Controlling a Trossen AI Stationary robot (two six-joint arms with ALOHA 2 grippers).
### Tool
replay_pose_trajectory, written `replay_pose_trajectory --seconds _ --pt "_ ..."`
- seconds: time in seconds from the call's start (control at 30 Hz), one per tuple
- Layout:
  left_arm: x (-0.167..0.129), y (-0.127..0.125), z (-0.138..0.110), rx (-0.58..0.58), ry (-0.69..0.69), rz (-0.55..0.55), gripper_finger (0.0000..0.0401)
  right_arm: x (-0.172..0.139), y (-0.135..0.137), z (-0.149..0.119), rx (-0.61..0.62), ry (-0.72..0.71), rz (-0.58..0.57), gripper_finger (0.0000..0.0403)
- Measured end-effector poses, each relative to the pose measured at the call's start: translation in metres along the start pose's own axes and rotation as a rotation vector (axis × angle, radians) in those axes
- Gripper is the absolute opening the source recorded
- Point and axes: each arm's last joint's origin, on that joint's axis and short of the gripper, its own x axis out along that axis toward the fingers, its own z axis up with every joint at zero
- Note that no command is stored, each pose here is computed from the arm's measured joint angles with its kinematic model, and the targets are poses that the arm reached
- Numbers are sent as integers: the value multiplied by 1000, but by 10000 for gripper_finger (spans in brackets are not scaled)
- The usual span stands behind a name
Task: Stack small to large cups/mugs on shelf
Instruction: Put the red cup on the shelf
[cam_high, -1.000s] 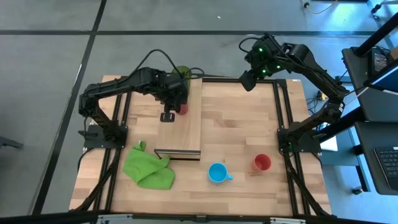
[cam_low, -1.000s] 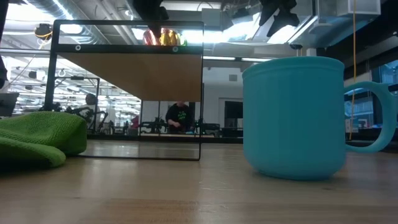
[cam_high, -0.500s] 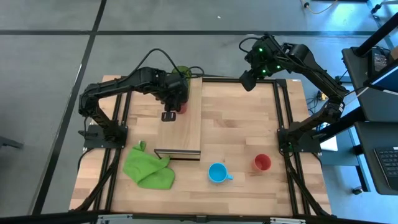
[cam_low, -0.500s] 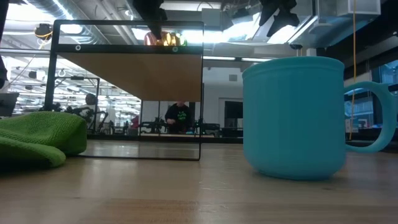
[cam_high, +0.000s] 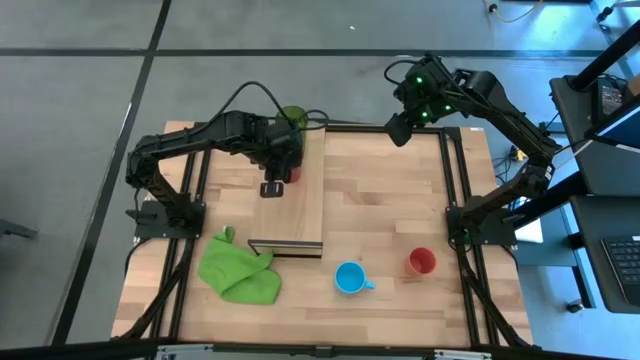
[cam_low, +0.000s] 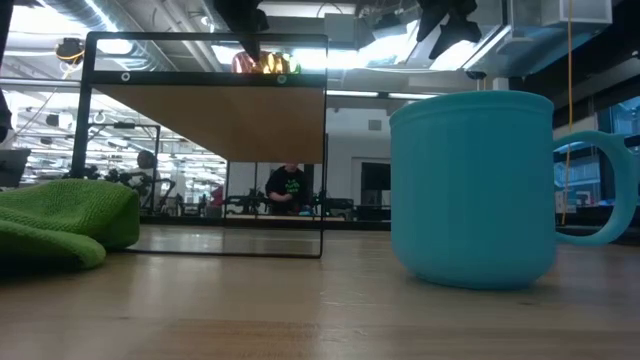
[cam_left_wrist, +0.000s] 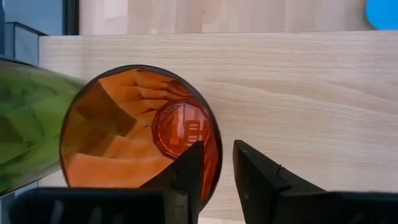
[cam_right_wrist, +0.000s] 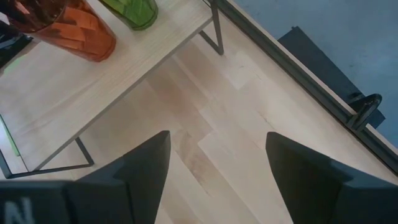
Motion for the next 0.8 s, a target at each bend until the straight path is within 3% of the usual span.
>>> replay_pose_trajectory --seconds 0.33,0.6,0.8 --pt "-9 1 -3 -9 -9 24 79 0 -2 0 -2 -7 -34 265" --pt "-62 5 -4 -58 -122 52 79 0 -2 0 -2 -7 -35 265" --pt "-78 -2 -12 -91 -121 9 79 0 1 -2 -33 18 -14 265"
